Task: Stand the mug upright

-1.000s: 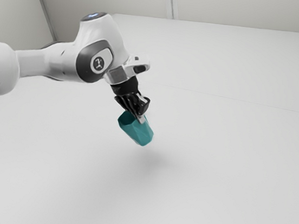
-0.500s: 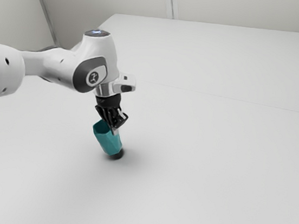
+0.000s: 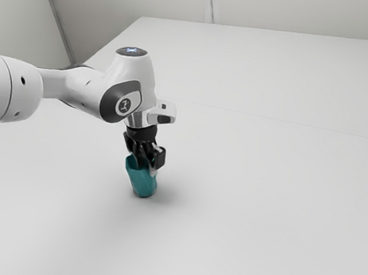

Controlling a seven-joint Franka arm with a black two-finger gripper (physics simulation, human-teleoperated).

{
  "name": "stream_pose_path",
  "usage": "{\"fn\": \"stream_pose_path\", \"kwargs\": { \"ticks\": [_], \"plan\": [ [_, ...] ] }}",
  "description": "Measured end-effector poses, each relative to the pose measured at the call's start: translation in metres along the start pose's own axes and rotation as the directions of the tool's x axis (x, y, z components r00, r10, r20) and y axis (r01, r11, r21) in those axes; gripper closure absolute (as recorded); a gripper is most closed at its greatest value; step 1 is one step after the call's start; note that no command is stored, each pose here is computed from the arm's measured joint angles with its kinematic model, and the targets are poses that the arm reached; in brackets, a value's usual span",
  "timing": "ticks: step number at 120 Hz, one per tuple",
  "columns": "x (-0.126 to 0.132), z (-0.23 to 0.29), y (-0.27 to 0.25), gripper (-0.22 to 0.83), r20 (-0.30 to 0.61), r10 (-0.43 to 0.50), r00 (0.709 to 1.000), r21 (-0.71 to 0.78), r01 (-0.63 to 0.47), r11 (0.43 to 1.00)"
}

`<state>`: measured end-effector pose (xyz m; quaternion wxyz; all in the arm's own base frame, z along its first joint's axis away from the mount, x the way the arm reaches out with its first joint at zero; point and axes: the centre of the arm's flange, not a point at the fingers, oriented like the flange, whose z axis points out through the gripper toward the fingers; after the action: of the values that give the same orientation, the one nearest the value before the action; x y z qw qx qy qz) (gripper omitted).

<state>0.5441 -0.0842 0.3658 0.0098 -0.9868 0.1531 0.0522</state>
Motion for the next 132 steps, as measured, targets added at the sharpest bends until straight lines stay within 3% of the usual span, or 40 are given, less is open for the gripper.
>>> {"fn": "stream_pose_path", "kwargs": {
  "ticks": [18, 42, 77, 105, 132],
  "plan": [
    [-0.001, -0.026, 0.002, 0.17, -0.042, -0.002, 0.999, 0.005, 0.003, 1.000],
    [0.012, -0.105, -0.005, 0.07, -0.133, -0.029, 0.991, -0.013, 0.028, 1.000],
    [0.007, -0.205, -0.071, 0.02, -0.203, -0.135, 0.970, -0.023, 0.133, 0.991],
    [0.004, -0.213, -0.042, 0.01, -0.155, -0.087, 0.984, -0.023, 0.084, 0.996],
    [-0.001, -0.211, -0.051, 0.00, -0.131, -0.102, 0.986, -0.029, 0.099, 0.995]
  ]
}}
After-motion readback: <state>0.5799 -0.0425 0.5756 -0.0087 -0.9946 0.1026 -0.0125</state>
